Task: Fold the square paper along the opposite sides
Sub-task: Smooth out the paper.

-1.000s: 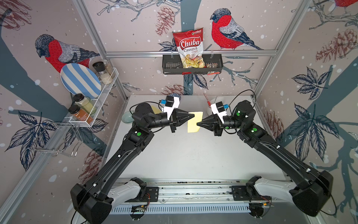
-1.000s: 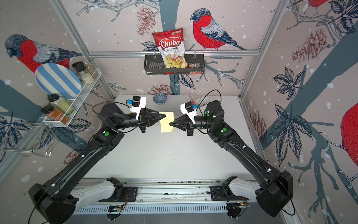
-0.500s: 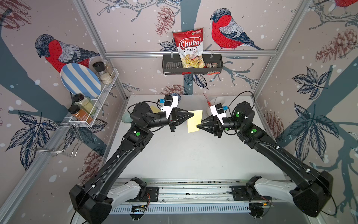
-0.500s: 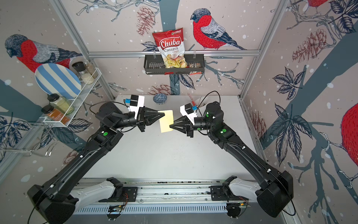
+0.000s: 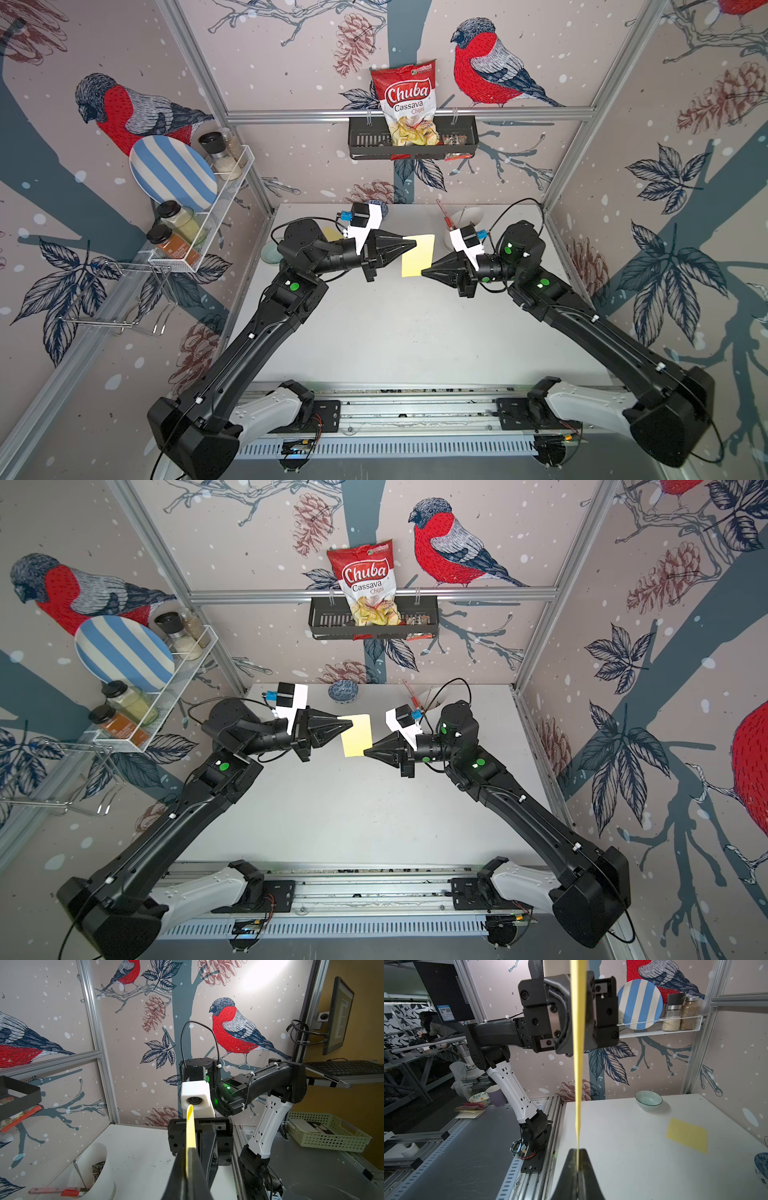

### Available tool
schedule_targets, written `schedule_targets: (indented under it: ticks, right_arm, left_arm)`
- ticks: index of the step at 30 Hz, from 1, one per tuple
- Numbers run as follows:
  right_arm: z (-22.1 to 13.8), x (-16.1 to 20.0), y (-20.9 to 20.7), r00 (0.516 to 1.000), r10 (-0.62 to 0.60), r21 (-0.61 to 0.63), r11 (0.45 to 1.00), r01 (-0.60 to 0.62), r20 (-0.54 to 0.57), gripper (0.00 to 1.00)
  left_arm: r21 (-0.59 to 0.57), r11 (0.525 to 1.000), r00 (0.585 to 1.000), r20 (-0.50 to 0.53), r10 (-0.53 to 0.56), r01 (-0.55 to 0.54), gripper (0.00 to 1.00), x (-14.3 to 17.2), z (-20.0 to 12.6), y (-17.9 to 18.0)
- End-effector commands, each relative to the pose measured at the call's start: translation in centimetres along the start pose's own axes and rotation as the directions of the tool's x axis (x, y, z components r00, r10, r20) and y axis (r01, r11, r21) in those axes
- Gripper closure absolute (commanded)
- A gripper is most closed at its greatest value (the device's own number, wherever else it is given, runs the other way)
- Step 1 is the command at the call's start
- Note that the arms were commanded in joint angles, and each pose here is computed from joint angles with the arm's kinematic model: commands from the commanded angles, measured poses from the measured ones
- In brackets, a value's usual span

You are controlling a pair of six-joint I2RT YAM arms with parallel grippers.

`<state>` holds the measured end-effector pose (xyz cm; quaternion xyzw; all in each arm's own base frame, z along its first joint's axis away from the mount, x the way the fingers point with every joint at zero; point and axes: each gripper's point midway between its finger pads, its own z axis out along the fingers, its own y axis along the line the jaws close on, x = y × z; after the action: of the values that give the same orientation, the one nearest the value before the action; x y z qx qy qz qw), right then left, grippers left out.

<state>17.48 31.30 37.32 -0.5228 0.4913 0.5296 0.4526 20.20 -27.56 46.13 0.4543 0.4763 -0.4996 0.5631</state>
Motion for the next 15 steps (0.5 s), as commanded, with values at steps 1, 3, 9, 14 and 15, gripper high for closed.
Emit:
schedule_targets:
  ticks: [1,3,9,14,15]
  right_arm:
    - [-0.12,-0.18,-0.05,1.000,-0.024,0.014,1.000,0.024,0.008,0.84]
    - [-0.09,-0.12,-0.09,1.000,-0.019,0.016,1.000,0.019,0.007,1.00]
    - [-0.21,-0.01,0.06,1.000,-0.018,0.016,1.000,0.018,0.006,1.00]
    - [-0.28,0.10,0.12,1.000,-0.017,0.020,1.000,0.017,0.003,1.00]
    - [-0.29,0.17,0.29,1.000,-0.018,0.012,1.000,0.018,0.002,1.00]
  left_arm:
    - [-0.010,0.999,0.999,0.021,0.038,-0.037,1.00,-0.80,-0.16,-0.06]
    - [-0.010,0.999,0.999,0.018,0.034,-0.034,1.00,-0.68,-0.13,-0.04]
    - [-0.014,0.999,0.999,0.022,0.041,-0.041,1.00,-0.90,-0.25,-0.15]
    - [-0.014,0.999,0.999,0.023,0.043,-0.042,1.00,-0.97,-0.27,-0.22]
    - [-0.016,0.999,0.999,0.023,0.044,-0.044,1.00,-1.04,-0.31,-0.26]
